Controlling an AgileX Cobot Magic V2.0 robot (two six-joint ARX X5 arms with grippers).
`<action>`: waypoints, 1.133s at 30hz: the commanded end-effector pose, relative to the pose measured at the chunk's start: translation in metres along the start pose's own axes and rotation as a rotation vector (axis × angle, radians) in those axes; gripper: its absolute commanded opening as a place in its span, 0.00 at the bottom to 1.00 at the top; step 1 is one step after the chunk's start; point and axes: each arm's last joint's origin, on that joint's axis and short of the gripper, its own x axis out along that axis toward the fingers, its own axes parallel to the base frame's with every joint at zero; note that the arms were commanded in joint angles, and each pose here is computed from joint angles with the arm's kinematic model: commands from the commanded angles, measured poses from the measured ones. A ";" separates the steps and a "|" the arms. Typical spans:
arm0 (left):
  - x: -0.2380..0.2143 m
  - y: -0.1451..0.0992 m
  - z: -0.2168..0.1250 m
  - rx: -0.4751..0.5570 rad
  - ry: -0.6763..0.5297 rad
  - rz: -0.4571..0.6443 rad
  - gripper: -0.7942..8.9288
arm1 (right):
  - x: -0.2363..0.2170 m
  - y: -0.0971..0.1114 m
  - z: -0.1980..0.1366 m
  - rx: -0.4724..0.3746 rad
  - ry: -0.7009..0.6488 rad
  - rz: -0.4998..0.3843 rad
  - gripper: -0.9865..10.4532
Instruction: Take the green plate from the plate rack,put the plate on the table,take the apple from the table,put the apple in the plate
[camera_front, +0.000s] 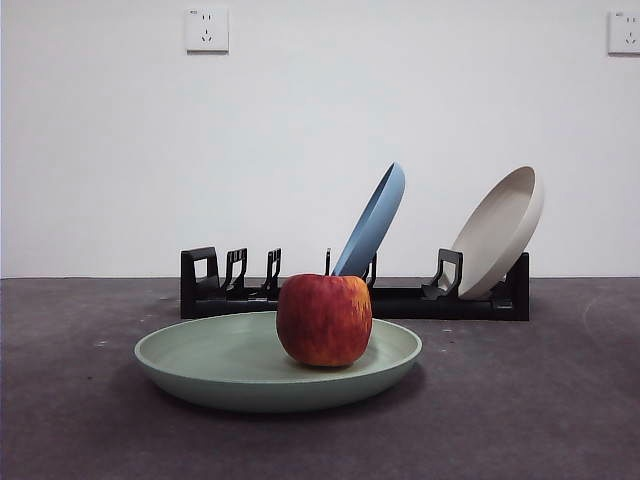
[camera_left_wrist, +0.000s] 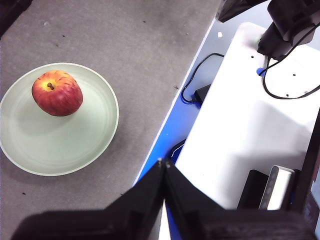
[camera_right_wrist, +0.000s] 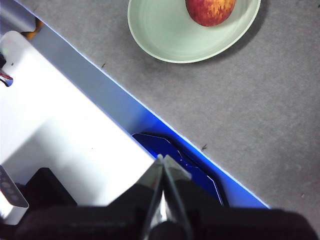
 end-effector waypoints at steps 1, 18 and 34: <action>0.001 -0.001 0.001 -0.002 -0.010 -0.002 0.08 | 0.001 0.000 0.000 0.007 0.000 0.000 0.09; -0.005 0.009 0.008 -0.007 -0.131 0.132 0.08 | 0.001 0.000 0.000 0.007 0.001 0.000 0.09; -0.092 0.096 -0.002 -0.099 -0.926 0.746 0.08 | 0.001 0.000 0.000 0.007 0.001 0.000 0.09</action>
